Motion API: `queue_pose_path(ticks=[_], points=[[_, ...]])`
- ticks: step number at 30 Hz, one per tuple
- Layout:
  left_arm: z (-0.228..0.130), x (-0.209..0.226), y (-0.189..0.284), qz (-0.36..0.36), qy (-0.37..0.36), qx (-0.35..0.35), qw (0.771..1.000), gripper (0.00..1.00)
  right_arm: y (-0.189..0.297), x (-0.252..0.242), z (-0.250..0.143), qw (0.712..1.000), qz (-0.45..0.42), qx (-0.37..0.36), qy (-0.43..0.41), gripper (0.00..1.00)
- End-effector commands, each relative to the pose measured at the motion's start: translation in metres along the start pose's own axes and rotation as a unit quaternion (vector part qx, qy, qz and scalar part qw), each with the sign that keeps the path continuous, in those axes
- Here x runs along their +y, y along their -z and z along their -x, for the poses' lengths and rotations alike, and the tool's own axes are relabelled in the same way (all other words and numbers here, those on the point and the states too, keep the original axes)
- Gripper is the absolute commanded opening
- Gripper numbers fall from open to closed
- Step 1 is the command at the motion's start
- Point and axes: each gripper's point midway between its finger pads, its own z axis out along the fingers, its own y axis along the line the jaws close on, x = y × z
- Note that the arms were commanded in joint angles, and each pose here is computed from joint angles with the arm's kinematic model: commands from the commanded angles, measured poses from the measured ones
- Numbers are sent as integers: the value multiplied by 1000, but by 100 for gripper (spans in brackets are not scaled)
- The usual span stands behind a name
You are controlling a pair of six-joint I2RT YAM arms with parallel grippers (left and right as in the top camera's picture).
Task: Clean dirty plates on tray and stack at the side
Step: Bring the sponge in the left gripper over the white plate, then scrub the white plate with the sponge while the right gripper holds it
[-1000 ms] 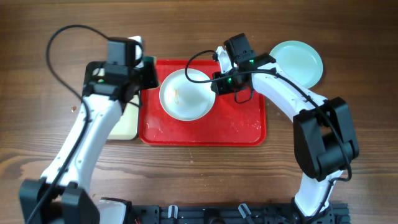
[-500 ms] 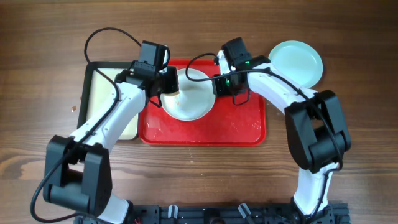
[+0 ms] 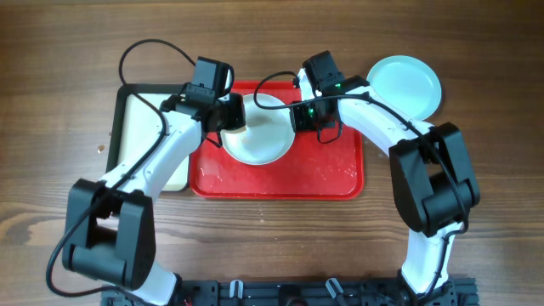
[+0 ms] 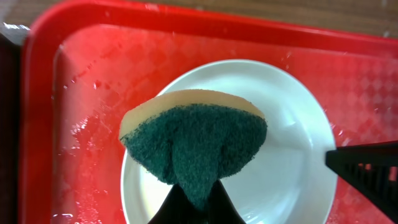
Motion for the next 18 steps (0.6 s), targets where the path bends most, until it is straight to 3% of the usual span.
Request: queue_pose_path(ticks=[1,8,15,18], points=[[-4,-1,-10,0,3,11,1000,4,-7,2,-4,1000,6,9,-3,8],[-5,-1,-11,0,3,13,1000,4,-8,3,-4,1000,6,9,-10,13],[-5,-1,-11,0,3,13,1000,4,-12,3,-4,1000,10,10,-10,11],[-5,-1,-11,0,3,13,1000,4,-12,4,-4,1000,14,10,-9,4]])
